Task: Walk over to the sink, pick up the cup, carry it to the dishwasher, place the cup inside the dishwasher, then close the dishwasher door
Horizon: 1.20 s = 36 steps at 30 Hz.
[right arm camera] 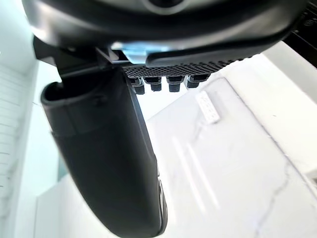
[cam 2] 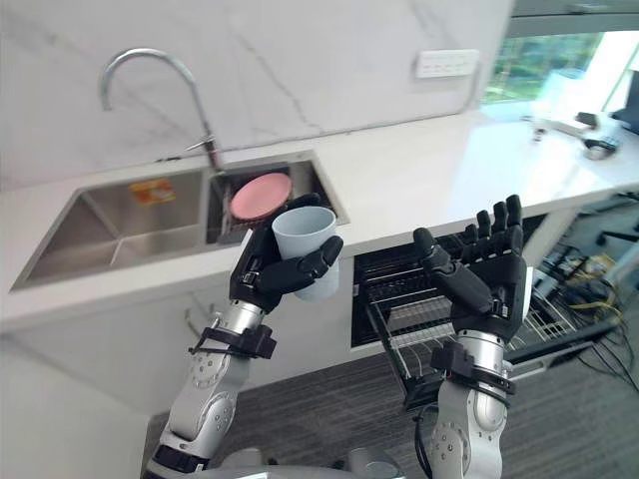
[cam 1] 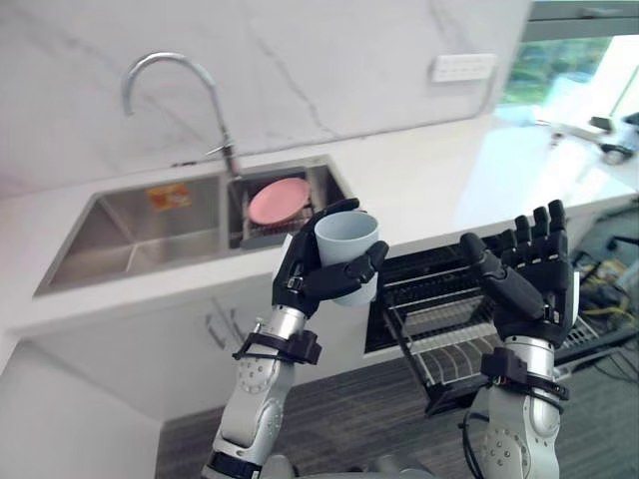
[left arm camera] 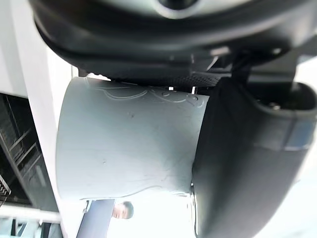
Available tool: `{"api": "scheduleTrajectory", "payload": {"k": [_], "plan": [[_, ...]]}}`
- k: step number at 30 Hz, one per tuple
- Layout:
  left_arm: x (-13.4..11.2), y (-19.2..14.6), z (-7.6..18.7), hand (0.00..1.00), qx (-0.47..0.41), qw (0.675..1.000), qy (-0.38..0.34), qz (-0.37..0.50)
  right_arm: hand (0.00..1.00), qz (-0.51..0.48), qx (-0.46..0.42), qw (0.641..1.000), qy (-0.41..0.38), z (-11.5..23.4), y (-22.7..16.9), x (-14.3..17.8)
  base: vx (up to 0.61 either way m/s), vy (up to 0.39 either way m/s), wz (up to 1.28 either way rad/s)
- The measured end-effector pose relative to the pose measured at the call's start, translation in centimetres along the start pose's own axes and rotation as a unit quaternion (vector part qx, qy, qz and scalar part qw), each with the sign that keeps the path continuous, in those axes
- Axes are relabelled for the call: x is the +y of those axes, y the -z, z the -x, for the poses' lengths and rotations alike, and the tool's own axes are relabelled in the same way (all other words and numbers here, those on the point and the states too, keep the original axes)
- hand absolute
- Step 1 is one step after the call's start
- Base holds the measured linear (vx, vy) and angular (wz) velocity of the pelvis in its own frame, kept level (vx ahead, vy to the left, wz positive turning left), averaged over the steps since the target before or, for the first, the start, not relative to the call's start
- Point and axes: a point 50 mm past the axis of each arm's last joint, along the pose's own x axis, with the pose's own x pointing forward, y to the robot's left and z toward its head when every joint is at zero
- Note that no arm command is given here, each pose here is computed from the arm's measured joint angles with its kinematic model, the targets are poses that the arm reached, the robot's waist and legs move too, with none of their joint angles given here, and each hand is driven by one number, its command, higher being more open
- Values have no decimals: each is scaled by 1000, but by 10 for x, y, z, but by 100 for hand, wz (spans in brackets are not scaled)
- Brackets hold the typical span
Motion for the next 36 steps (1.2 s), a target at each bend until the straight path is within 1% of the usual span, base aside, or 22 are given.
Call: {"api": "scheduleTrajectory", "payload": {"k": [2, 5, 8, 10, 12, 13, 16, 18, 21, 24, 30, 33, 36], "plan": [[-4, -7, 6, 0, -15, 1000, 2, 2, 100, -6, 1, 1000, -10, 0, 0, 7, 226, 231, -147], [-11, -21, 3, 0, -53, 998, 16, 5, 100, -3, 7, 1000, -7, -1, 1, 9, 242, 269, -91], [-7, -26, 4, 0, -62, 998, -4, -1, 100, -13, 18, 1000, -1, 2, 5, 9, 286, 283, -82], [2, -29, 3, 0, -67, 997, -46, -6, 100, -27, 31, 999, -14, 0, 11, 17, 217, 139, -96], [6, -30, 2, 0, -68, 996, -63, -9, 100, -31, 44, 998, -26, -1, 17, 19, 138, 59, -60], [13, -29, 2, 0, -66, 994, -86, -13, 100, -32, 75, 996, -33, -2, 33, 19, 105, 67, -43], [19, -27, 1, 0, -63, 993, -102, -19, 100, -30, 107, 993, -33, -3, 49, 15, 72, 85, -39], [31, -26, 1, 0, -60, 989, -130, -28, 100, -26, 132, 990, -33, -5, 59, 13, 35, 97, -36], [49, -24, 4, 0, -55, 982, -176, -39, 100, -19, 143, 989, -40, -9, 61, 11, 12, 114, -30], [61, -29, 6, 0, -64, 974, -213, -47, 100, -19, 140, 989, -48, -15, 60, 14, -27, 150, -21], [66, -39, 3, 0, -89, 970, -220, -58, 100, -23, 145, 988, -51, -16, 60, 12, -65, 61, 16], [73, -43, 6, 0, -100, 965, -234, -64, 100, -28, 143, 987, -69, -21, 59, 17, -54, -94, 3], [73, -39, 8, 0, -94, 963, -245, -52, 100, -22, 144, 987, -63, -23, 56, 12, -46, -162, 7]]}}
